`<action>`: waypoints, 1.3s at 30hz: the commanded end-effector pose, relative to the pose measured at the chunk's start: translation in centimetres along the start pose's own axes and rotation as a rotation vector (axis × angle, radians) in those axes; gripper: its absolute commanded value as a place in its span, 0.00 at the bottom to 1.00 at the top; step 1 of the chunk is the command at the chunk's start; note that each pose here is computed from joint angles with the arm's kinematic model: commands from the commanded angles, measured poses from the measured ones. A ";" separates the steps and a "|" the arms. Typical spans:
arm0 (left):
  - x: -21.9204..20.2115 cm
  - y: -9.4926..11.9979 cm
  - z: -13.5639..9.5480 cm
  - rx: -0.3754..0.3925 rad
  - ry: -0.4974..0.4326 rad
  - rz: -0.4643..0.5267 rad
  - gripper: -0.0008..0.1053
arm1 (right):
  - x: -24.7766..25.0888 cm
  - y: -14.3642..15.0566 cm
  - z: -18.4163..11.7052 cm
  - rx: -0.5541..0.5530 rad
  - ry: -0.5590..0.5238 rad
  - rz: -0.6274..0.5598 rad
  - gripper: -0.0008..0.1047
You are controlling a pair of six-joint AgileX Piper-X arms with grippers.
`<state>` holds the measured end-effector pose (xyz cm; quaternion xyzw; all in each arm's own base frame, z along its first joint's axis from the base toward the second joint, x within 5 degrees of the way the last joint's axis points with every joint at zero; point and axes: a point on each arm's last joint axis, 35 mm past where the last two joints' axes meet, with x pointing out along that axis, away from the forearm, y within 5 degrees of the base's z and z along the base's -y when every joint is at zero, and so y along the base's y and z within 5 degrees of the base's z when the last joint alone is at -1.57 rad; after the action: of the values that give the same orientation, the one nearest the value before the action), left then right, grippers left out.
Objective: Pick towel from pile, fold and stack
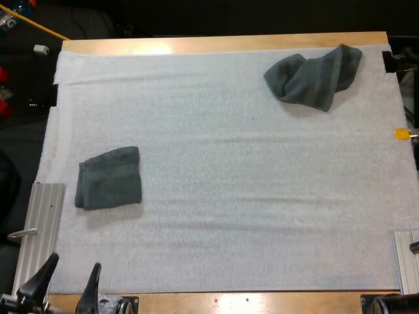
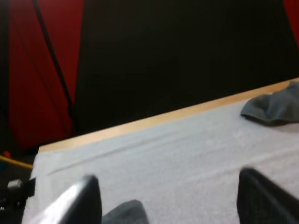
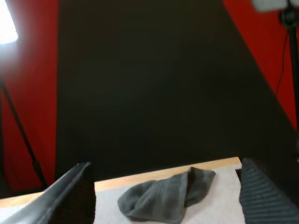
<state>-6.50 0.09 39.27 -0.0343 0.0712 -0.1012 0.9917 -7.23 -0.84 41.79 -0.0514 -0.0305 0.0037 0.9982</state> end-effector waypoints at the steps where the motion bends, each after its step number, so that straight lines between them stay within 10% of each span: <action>1: 1.1 0.1 0.1 0.004 0.002 -0.003 0.57 | 1.0 0.1 0.0 -0.009 0.005 -0.001 0.60; 29: 10.6 1.9 -8.7 -0.032 0.280 0.015 0.57 | 9.3 2.1 -12.9 -0.040 0.464 0.050 0.60; 39: 10.8 1.9 -8.8 -0.031 0.274 0.014 0.57 | 9.5 2.1 -13.1 -0.040 0.464 0.050 0.60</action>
<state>2.80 -0.67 28.84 -0.0343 0.2073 -0.0952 0.9730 2.85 -0.02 28.93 -0.0681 0.2015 0.0158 0.9770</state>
